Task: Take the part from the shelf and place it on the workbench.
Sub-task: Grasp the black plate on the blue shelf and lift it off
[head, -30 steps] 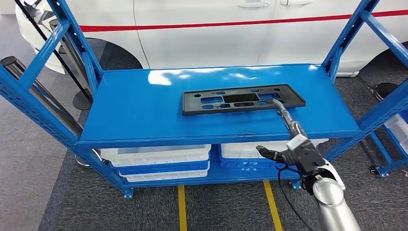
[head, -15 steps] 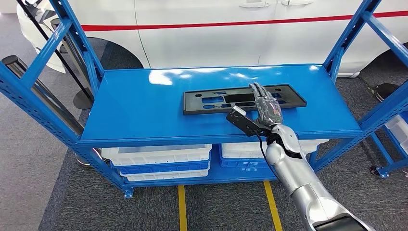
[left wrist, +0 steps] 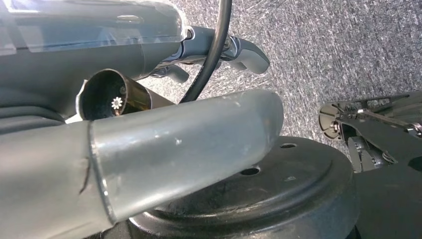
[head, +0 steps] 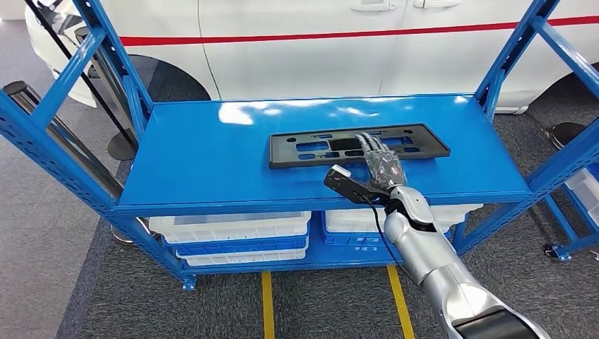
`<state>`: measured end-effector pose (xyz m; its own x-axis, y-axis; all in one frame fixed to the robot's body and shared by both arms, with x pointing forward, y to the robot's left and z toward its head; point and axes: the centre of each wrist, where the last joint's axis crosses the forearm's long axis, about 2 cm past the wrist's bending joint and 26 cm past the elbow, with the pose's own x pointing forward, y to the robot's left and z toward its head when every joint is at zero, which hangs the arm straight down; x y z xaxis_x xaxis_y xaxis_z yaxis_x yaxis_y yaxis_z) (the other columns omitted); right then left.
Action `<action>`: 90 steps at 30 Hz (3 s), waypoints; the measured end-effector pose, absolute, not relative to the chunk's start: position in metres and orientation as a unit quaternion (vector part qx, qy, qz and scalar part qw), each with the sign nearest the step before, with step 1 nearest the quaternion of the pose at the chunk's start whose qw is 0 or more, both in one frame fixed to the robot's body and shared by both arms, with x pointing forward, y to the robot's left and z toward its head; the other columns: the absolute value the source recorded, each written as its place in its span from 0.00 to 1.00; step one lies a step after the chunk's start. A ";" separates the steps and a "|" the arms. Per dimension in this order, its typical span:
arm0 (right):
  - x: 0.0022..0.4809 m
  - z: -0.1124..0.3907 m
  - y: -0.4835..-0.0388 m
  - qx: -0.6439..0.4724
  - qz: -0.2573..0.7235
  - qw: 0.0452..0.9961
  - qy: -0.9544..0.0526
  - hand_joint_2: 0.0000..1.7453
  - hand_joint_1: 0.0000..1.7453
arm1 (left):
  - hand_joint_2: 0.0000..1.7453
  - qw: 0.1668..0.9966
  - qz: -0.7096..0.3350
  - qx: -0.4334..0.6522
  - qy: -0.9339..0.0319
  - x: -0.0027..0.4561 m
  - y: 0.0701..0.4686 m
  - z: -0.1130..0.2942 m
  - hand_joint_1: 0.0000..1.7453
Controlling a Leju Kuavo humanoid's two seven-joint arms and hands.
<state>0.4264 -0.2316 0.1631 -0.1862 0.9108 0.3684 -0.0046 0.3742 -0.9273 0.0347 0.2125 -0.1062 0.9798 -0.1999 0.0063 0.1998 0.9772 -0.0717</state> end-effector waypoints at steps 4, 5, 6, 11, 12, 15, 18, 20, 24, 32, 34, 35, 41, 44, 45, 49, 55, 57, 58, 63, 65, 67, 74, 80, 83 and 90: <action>0.427 0.161 -0.231 -0.348 0.445 0.532 -0.630 0.00 0.00 | 0.00 0.994 -0.101 -0.036 0.000 0.035 0.213 -0.106 0.00; 0.427 0.161 -0.231 -0.347 0.448 0.532 -0.629 0.00 0.00 | 0.00 0.994 -0.102 -0.036 0.000 0.035 0.213 -0.106 0.00; 0.427 0.161 -0.230 -0.347 0.450 0.533 -0.627 0.25 0.00 | 0.00 0.994 -0.102 -0.036 0.000 0.035 0.213 -0.106 0.00; 0.427 0.160 -0.226 -0.347 0.461 0.527 -0.624 1.00 0.00 | 0.00 0.994 -0.103 -0.036 0.000 0.035 0.213 -0.106 0.00; 0.427 0.160 -0.225 -0.347 0.463 0.525 -0.624 1.00 0.00 | 0.00 0.994 -0.103 -0.035 0.000 0.035 0.213 -0.106 0.00; 0.427 0.159 -0.223 -0.349 0.468 0.521 -0.622 1.00 0.00 | 0.00 0.994 -0.103 -0.036 0.000 0.035 0.213 -0.106 0.00; 0.426 0.158 -0.222 -0.351 0.473 0.517 -0.620 1.00 0.00 | 0.00 0.994 -0.104 -0.035 -0.001 0.035 0.213 -0.106 0.00; 0.426 0.158 -0.222 -0.351 0.476 0.517 -0.619 1.00 0.00 | 0.00 0.994 -0.104 -0.035 -0.001 0.035 0.213 -0.106 0.00; 0.425 0.156 -0.221 -0.352 0.478 0.515 -0.618 1.00 0.00 | 0.00 0.994 -0.105 -0.035 -0.001 0.035 0.213 -0.106 0.00; 0.425 0.155 -0.219 -0.356 0.480 0.510 -0.618 1.00 0.00 | 0.00 0.994 -0.107 -0.035 -0.001 0.035 0.213 -0.106 0.00; 0.425 0.155 -0.218 -0.356 0.480 0.510 -0.619 1.00 0.00 | 0.00 0.994 -0.107 -0.035 -0.001 0.035 0.213 -0.106 0.00; 0.425 0.155 -0.218 -0.357 0.481 0.509 -0.618 1.00 0.00 | 0.00 0.994 -0.107 -0.035 -0.001 0.035 0.213 -0.106 0.00; 0.424 0.155 -0.217 -0.359 0.484 0.505 -0.617 1.00 0.00 | 0.00 0.994 -0.107 -0.035 -0.002 0.035 0.213 -0.106 0.00; 0.424 0.155 -0.216 -0.360 0.485 0.504 -0.618 1.00 0.00 | 0.00 0.994 -0.108 -0.035 -0.003 0.035 0.213 -0.106 0.00; 0.424 0.154 -0.215 -0.360 0.485 0.503 -0.618 1.00 0.00 | 0.00 0.993 -0.109 -0.034 -0.003 0.035 0.213 -0.106 0.00; 0.424 0.154 -0.214 -0.362 0.487 0.500 -0.618 1.00 0.00 | 0.00 0.993 -0.110 -0.035 -0.003 0.035 0.213 -0.106 0.00; 0.423 0.155 -0.212 -0.363 0.487 0.498 -0.618 0.25 0.00 | 0.00 0.994 -0.107 -0.035 -0.003 0.034 0.213 -0.106 0.00; 0.423 0.155 -0.212 -0.363 0.487 0.498 -0.619 0.00 0.00 | 0.00 0.994 -0.107 -0.035 -0.004 0.034 0.213 -0.106 0.00; 0.423 0.155 -0.211 -0.362 0.487 0.498 -0.619 0.00 0.00 | 0.00 0.994 -0.107 -0.035 -0.004 0.034 0.213 -0.106 0.00; 0.423 0.154 -0.211 -0.362 0.488 0.498 -0.619 0.25 0.00 | 0.00 0.994 -0.108 -0.035 -0.005 0.034 0.213 -0.106 0.00; 0.423 0.154 -0.210 -0.362 0.488 0.498 -0.619 0.75 0.00 | 0.00 0.994 -0.108 -0.035 -0.006 0.034 0.213 -0.106 0.00; 0.423 0.154 -0.210 -0.362 0.488 0.498 -0.619 1.00 0.00 | 0.00 0.994 -0.108 -0.035 -0.006 0.034 0.213 -0.106 0.00; 0.423 0.153 -0.210 -0.362 0.490 0.498 -0.617 1.00 0.00 | 0.00 0.993 -0.108 -0.035 -0.007 0.035 0.214 -0.106 0.00; 0.424 0.154 -0.210 -0.365 0.491 0.495 -0.617 1.00 0.00 | 0.00 0.993 -0.108 -0.037 -0.007 0.035 0.213 -0.106 0.00; 0.422 0.151 -0.211 -0.366 0.494 0.496 -0.614 1.00 0.00 | 0.00 0.994 -0.107 -0.037 -0.008 0.035 0.213 -0.106 0.00; 0.422 0.151 -0.211 -0.371 0.492 0.491 -0.615 1.00 0.00 | 0.00 0.994 -0.104 -0.039 -0.009 0.036 0.212 -0.106 0.00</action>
<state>0.4221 -0.2114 0.1509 -0.2414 0.9404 0.2395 -0.0260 0.2404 -0.9703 0.0357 0.2117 -0.1060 0.9784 -0.2052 0.0252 0.2065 0.9755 -0.0758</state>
